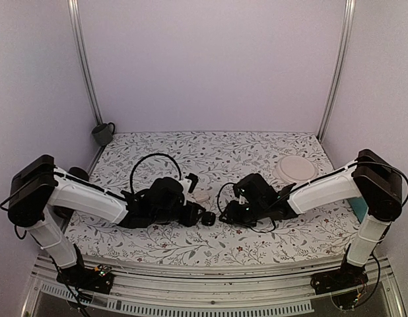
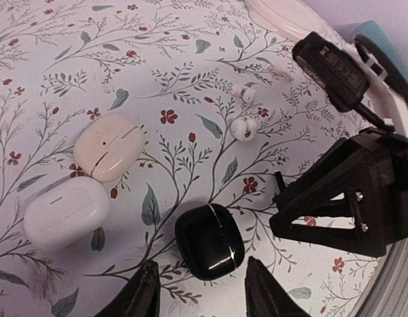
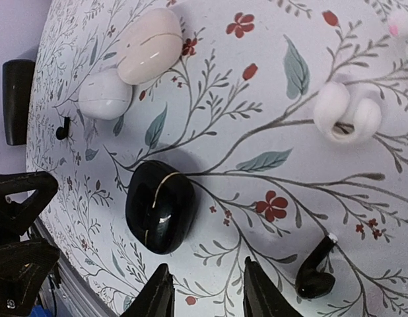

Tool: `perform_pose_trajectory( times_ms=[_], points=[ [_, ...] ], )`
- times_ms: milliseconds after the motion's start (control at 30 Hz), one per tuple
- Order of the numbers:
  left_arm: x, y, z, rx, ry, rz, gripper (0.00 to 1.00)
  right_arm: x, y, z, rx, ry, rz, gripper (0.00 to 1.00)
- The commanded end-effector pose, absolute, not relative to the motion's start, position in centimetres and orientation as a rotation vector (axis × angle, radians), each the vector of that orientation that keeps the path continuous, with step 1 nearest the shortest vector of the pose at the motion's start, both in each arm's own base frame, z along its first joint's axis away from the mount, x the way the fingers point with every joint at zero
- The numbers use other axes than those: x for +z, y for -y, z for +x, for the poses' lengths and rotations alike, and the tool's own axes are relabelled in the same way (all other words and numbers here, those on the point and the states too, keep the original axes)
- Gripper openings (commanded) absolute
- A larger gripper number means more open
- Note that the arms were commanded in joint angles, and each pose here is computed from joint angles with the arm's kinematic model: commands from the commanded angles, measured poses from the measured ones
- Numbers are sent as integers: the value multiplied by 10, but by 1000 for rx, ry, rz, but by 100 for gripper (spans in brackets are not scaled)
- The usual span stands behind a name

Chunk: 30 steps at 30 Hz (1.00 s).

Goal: Insert the wireless bluetooth earbuds into the charging case
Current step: Pick up the charging case from the center of the board.

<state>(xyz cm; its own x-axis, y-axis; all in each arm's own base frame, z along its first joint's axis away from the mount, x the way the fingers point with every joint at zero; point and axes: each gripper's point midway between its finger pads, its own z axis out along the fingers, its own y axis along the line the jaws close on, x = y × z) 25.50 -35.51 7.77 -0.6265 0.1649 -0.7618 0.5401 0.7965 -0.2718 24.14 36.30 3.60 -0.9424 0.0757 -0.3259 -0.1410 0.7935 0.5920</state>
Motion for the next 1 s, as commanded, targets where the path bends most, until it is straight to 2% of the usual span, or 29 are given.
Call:
perform_pose_trajectory(
  times_ms=[0,100,233,433,600,833,967],
  points=[
    [74,346,262,-709,-2280,426,46,47,-379,250,942,-2626,-122,40],
    [73,336,266,-781,-2299,385,46,44,-389,255,939,-2638,-150,46],
    [66,345,265,-924,-2335,416,37,33,-395,255,941,-2678,-138,46],
    [47,366,253,-1089,-2420,440,37,20,-392,248,960,-2723,-68,47],
    [30,376,247,-1175,-2472,422,31,11,-408,245,1063,-2744,-61,47],
    [16,374,247,-1168,-2510,390,22,18,-415,249,1169,-2716,-39,38],
    [18,372,250,-1165,-2501,384,20,26,-416,253,1197,-2682,-57,21]
  ],
)
